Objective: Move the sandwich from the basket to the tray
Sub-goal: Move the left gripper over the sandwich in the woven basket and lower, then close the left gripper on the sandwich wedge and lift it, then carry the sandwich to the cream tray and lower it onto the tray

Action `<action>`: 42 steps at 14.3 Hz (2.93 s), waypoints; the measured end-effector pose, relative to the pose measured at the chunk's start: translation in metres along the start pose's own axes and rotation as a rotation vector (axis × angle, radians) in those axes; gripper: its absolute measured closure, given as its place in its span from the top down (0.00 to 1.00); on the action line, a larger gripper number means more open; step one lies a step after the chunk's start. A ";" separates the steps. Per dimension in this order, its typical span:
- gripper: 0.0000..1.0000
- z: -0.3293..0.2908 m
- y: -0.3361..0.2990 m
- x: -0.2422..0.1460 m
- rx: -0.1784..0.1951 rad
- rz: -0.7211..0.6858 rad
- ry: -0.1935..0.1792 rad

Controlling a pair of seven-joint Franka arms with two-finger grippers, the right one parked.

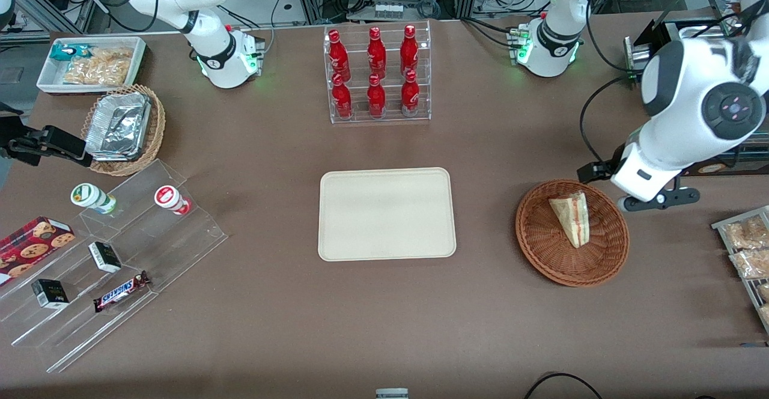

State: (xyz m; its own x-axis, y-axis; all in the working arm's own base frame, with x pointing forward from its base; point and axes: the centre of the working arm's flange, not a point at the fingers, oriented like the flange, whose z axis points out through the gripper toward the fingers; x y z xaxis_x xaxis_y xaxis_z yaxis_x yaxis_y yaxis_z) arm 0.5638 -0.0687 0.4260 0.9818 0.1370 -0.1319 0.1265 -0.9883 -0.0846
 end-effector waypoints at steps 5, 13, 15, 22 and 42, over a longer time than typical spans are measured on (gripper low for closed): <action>1.00 0.101 0.005 0.000 -0.035 -0.070 0.048; 1.00 0.177 -0.008 0.008 -0.045 -0.205 -0.011; 0.96 0.182 -0.007 0.009 -0.048 -0.239 -0.012; 0.30 0.160 -0.005 0.025 -0.069 -0.295 0.040; 0.15 0.123 0.421 -0.113 -0.104 0.052 0.041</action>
State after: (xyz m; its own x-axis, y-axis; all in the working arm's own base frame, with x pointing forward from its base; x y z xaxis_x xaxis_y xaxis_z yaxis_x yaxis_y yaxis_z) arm 0.4892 -0.4920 0.2839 0.9921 0.0843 -0.0927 0.0870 -0.9959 0.0250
